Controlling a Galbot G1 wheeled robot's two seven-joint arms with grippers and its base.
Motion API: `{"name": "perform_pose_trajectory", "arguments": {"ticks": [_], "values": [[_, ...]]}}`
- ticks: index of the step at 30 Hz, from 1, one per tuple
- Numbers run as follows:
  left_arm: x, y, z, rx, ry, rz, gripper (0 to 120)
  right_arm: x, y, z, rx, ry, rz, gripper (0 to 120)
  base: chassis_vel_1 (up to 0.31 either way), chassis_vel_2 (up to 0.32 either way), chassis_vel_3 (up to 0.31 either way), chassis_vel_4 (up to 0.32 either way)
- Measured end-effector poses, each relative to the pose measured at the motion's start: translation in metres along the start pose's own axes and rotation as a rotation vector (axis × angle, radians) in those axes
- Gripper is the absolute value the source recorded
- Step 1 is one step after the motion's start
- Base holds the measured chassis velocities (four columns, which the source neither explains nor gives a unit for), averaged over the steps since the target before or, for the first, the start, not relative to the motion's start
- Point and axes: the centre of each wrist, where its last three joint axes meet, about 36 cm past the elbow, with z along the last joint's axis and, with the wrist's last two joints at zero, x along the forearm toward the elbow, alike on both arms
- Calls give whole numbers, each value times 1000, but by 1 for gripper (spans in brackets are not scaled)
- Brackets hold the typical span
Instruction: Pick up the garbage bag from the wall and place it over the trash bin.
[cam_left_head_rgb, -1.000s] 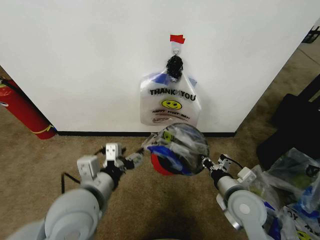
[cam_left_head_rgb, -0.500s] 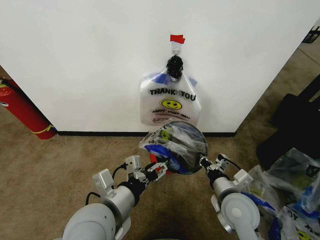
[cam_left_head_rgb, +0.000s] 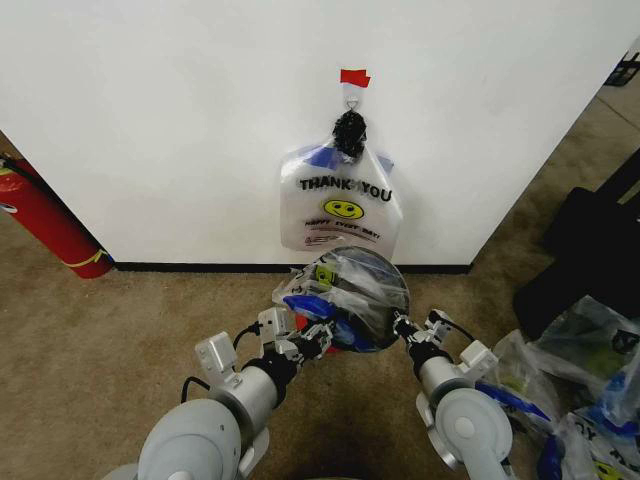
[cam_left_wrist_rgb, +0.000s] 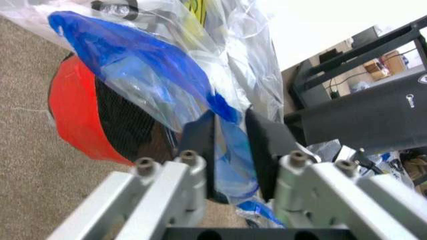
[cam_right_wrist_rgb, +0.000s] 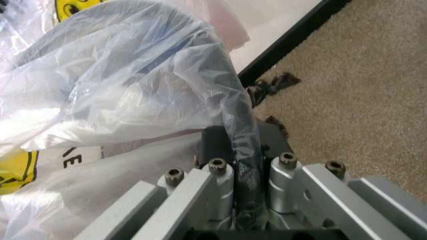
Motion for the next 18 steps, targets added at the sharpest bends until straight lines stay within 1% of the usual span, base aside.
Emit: {"name": "perform_pose_trajectory", "arguments": {"ticks": [1,4,5,15,18], "values": [[0,0,0,0,0,0,14,0,0,0,0,0,0,0,0,0,0,0],[-3,-1,-3,-1,-6,1,1,1,0,1,2,2,1,0,0,0,0,0],[-4,0,-2,0,-4,0,0,1,0,1,1,3,1,0,0,0,0,0],[-1,5,8,6,19,-30,0,1,1,3,-9,4,4,0,0,0,0,0],[6,9,14,7,31,-41,0,2,2,-1,-23,-3,1,0,0,0,0,0]]}}
